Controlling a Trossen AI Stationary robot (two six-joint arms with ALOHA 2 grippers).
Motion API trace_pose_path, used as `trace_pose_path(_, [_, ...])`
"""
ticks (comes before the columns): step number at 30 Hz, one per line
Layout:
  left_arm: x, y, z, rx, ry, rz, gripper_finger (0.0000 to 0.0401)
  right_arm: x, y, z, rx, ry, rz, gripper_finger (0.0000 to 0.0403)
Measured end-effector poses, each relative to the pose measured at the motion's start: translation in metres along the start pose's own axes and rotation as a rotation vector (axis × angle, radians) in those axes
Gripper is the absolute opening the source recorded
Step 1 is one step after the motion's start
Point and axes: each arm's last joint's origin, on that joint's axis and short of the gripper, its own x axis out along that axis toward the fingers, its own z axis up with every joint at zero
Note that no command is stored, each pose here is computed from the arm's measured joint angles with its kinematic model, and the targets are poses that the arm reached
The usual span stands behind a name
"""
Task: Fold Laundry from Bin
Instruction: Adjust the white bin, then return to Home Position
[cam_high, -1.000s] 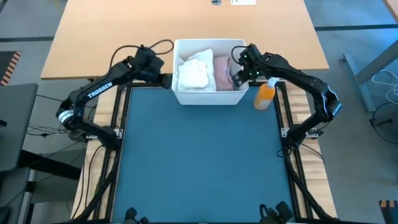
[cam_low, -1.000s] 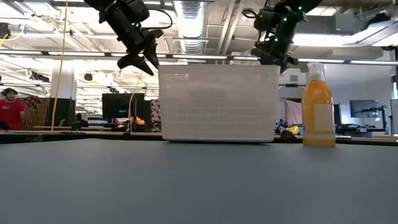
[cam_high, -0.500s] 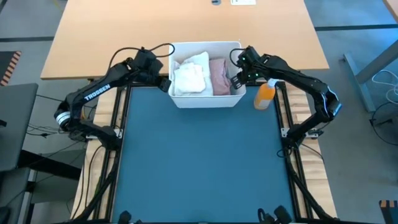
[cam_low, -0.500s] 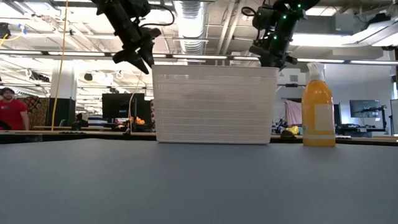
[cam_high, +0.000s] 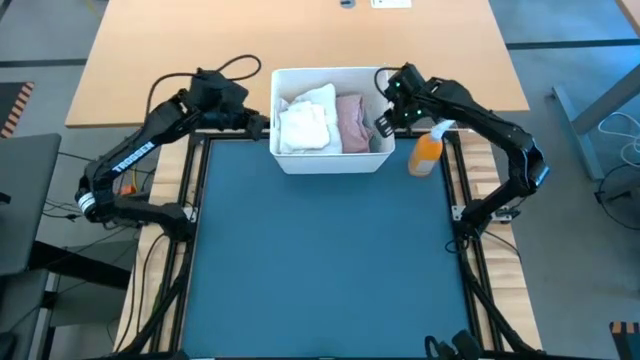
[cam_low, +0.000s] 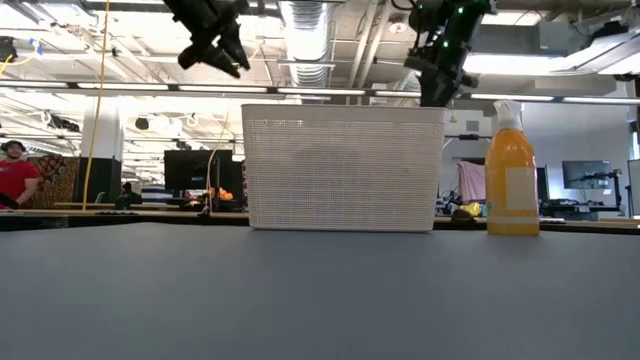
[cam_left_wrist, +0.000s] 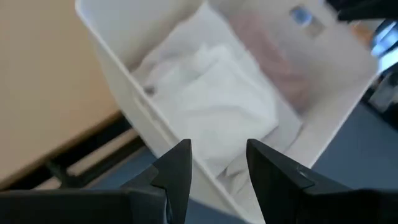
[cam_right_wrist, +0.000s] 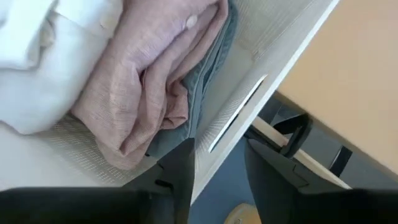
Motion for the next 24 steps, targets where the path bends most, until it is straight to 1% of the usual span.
trace_pose_path(3, [-0.011,-0.004,0.003,0.006,-0.056,-0.027,0.0142,-0.015,-0.002,0.007,0.003,-0.018,0.002,0.0175])
trace_pose_path(5, [-0.017,-0.009,0.005,0.038,-0.081,-0.089,0.0142,-0.025,-0.001,0.011,0.0,-0.039,0.009,0.0182])
trace_pose_path(7, [-0.022,-0.018,0.006,0.097,-0.105,-0.204,0.0141,-0.036,0.003,0.012,-0.037,-0.055,0.043,0.0186])
trace_pose_path(10, [-0.031,-0.039,0.003,0.162,-0.143,-0.403,0.0141,-0.056,0.018,0.005,-0.119,-0.099,0.166,0.0185])
trace_pose_path(12, [-0.037,-0.055,-0.004,0.176,-0.151,-0.484,0.0141,-0.07,0.03,-0.007,-0.173,-0.139,0.223,0.0179])
trace_pose_path(15, [-0.044,-0.083,-0.023,0.245,-0.154,-0.56,0.0141,-0.092,0.05,-0.032,-0.233,-0.255,0.297,0.0161])
trace_pose_path(18, [-0.05,-0.112,-0.051,0.34,-0.202,-0.654,0.0141,-0.105,0.07,-0.065,-0.274,-0.4,0.432,0.0138])
trace_pose_path(21, [-0.051,-0.133,-0.084,0.41,-0.274,-0.712,0.0141,-0.105,0.086,-0.099,-0.314,-0.534,0.577,0.0111])
trace_pose_path(24, [-0.049,-0.144,-0.119,0.452,-0.353,-0.725,0.0141,-0.095,0.097,-0.129,-0.335,-0.626,0.691,0.0084])
